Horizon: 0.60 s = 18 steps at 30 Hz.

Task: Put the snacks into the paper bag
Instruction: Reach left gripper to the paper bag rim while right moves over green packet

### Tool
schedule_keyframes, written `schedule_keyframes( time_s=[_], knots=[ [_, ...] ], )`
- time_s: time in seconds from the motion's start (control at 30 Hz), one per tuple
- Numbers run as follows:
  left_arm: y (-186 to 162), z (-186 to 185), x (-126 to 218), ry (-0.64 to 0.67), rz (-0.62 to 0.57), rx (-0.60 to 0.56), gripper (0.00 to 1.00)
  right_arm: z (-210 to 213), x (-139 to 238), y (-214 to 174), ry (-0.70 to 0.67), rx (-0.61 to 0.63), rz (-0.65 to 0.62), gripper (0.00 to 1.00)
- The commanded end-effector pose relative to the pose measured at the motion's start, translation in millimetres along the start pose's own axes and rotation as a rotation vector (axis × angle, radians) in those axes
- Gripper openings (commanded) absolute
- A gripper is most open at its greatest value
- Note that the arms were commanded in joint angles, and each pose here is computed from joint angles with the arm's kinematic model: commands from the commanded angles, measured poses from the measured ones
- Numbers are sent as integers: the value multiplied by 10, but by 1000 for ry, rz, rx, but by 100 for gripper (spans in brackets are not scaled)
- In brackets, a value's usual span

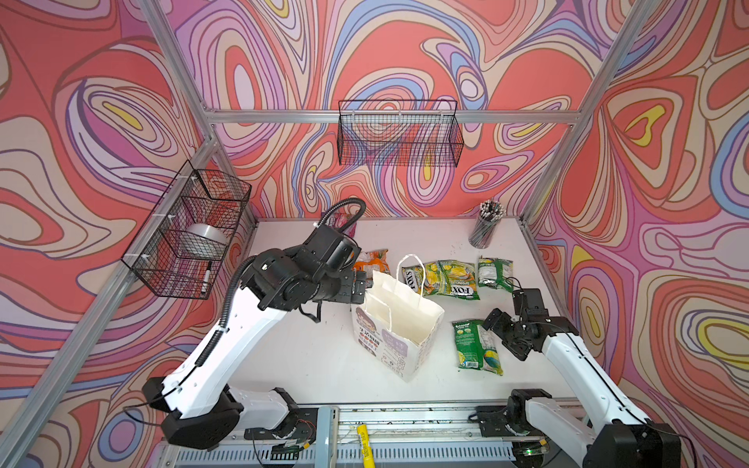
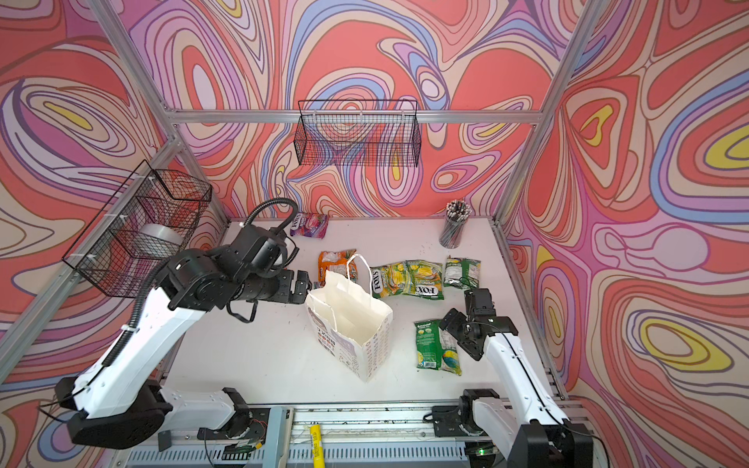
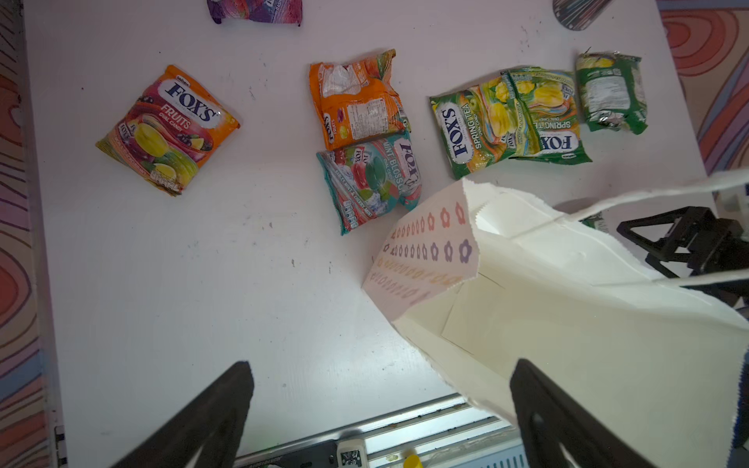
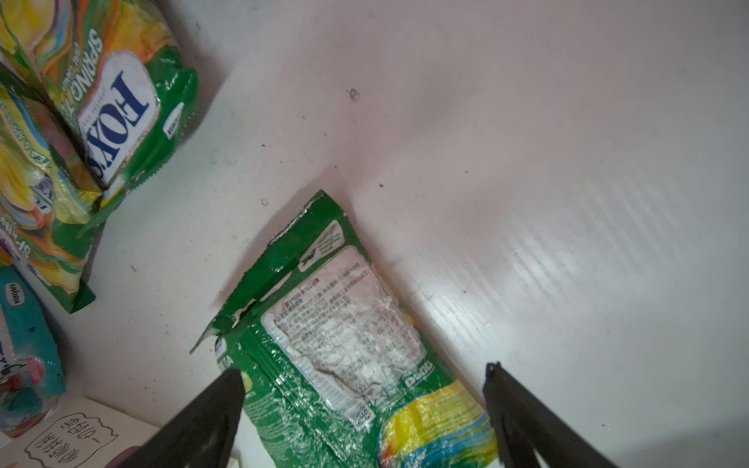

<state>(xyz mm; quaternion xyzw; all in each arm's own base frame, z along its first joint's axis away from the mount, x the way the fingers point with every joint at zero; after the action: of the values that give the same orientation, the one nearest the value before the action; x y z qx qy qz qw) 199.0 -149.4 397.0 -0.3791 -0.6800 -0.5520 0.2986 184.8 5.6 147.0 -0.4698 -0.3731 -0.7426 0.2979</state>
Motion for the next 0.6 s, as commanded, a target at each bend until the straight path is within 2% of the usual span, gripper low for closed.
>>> schedule_keyframes(
  time_s=[0.0,0.13,0.27,0.33,0.43,0.57],
  knots=[
    [85,-68,29,-26,21,-142,99,17,27,-23,42,-8,-12,98],
    [63,-116,-101,-15,120,-244,99,-22,33,-55,14,-2,-1,98],
    [89,-266,-219,-118,180,-280,97,1,30,-37,29,-1,-3,98],
    [226,-232,-242,-101,150,-223,92,16,22,-24,36,-2,1,98],
    [514,112,-170,9,55,-42,92,35,12,-26,57,-10,2,98],
    [665,336,32,96,-88,22,92,31,-5,-34,66,-24,-4,98]
  ],
)
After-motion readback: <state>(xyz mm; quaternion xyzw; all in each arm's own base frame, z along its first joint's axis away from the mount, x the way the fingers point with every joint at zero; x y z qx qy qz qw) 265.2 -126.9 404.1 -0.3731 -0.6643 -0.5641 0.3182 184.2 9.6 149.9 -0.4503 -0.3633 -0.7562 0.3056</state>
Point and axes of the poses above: each gripper's point midway between its finger pads, its own x axis back along the fingers, its own z axis along the line the jaws close on, y = z × x, the point moved 8 cm from there along x, back along the fingers, and after that the axes turned 11 degrees about x, right-handed, at the moved point
